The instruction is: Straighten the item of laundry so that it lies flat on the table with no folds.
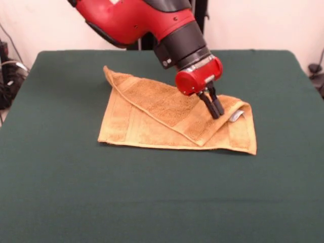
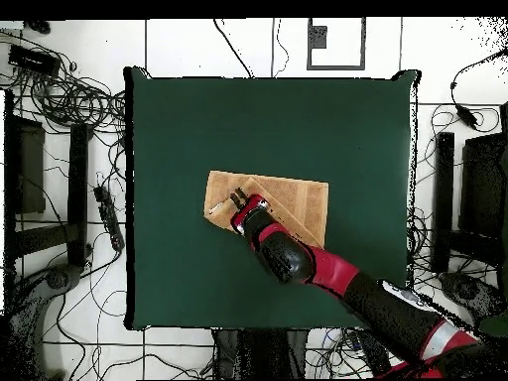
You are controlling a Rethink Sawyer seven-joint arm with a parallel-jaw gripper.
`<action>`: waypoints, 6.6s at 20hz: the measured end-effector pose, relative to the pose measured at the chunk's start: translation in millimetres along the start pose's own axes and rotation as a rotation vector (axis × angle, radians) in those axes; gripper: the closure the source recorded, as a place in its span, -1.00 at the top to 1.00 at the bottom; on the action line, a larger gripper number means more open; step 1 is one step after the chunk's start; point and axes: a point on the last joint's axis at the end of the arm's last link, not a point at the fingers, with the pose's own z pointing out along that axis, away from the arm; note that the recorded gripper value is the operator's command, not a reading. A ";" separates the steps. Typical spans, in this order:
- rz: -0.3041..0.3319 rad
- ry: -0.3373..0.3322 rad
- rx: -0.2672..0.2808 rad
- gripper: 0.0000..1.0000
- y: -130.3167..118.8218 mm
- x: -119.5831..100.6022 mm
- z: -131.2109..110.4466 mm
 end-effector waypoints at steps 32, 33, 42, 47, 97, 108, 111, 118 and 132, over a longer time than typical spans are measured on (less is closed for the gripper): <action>-0.020 0.602 -0.130 1.00 -27.9 52.7 -86.6; -0.014 0.600 -0.109 1.00 -36.4 54.0 -92.8; 0.008 0.594 -0.056 1.00 -59.7 53.7 -97.2; 0.000 0.600 -0.043 1.00 -69.2 54.0 -81.8; 0.018 0.672 -0.090 1.00 -69.7 38.6 -33.3; 0.047 0.707 -0.111 1.00 -64.0 54.8 -27.5; 0.048 0.718 -0.116 1.00 -64.8 54.0 -26.7; 0.048 0.742 -0.125 1.00 -66.3 52.0 -24.2; 0.050 0.763 -0.139 -1.00 -70.2 50.1 -21.6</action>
